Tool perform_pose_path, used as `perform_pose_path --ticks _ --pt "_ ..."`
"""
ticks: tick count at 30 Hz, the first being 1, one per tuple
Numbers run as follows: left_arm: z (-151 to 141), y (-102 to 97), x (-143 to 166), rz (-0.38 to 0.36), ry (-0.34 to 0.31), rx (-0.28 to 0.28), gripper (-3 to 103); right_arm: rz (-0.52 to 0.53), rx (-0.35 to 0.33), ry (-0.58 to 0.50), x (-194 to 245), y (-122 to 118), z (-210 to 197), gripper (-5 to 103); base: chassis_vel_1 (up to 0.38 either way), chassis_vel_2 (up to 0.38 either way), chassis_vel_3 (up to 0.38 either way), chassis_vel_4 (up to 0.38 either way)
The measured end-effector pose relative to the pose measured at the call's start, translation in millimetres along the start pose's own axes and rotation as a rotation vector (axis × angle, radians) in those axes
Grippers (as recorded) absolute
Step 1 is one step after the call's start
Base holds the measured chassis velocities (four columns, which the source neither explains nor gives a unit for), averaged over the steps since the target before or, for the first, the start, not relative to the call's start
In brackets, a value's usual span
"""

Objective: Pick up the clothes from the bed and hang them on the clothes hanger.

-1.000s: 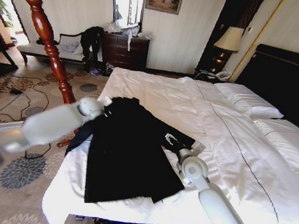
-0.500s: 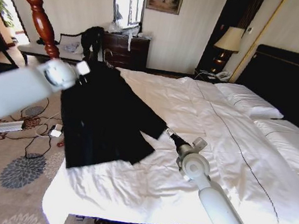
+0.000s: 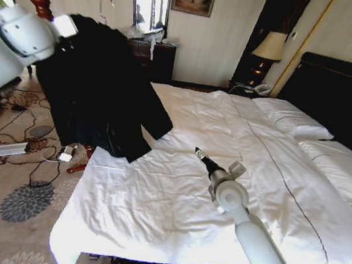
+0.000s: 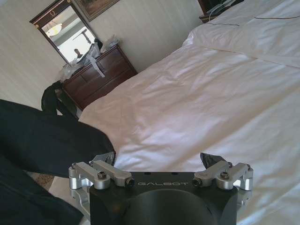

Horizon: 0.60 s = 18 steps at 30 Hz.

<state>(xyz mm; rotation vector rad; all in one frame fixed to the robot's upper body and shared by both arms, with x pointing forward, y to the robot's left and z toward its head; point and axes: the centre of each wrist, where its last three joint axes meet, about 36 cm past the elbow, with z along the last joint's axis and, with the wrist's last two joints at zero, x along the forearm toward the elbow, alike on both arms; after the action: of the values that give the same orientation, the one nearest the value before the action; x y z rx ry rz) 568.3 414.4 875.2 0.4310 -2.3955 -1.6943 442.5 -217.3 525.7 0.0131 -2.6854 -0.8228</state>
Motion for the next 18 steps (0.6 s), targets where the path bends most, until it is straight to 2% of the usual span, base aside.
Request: perform_pose_path --ticks 6,12,18 --pt "21.6 20.5 11.6 -0.068 0.031 0.003 22 -0.007 -0.001 -0.001 2.1 4.9 -2.4 100 0.000 0.000 0.000 0.000" --pt "32.0 27.1 10.9 -0.076 0.055 0.014 22 -0.012 -0.001 0.002 5.7 7.9 -1.2 100 0.000 0.000 0.000 0.000" --pt "49.8 31.6 -5.3 -0.067 0.115 0.053 22 -0.003 -0.005 0.007 9.3 5.6 1.4 100 0.000 0.000 0.000 0.000"
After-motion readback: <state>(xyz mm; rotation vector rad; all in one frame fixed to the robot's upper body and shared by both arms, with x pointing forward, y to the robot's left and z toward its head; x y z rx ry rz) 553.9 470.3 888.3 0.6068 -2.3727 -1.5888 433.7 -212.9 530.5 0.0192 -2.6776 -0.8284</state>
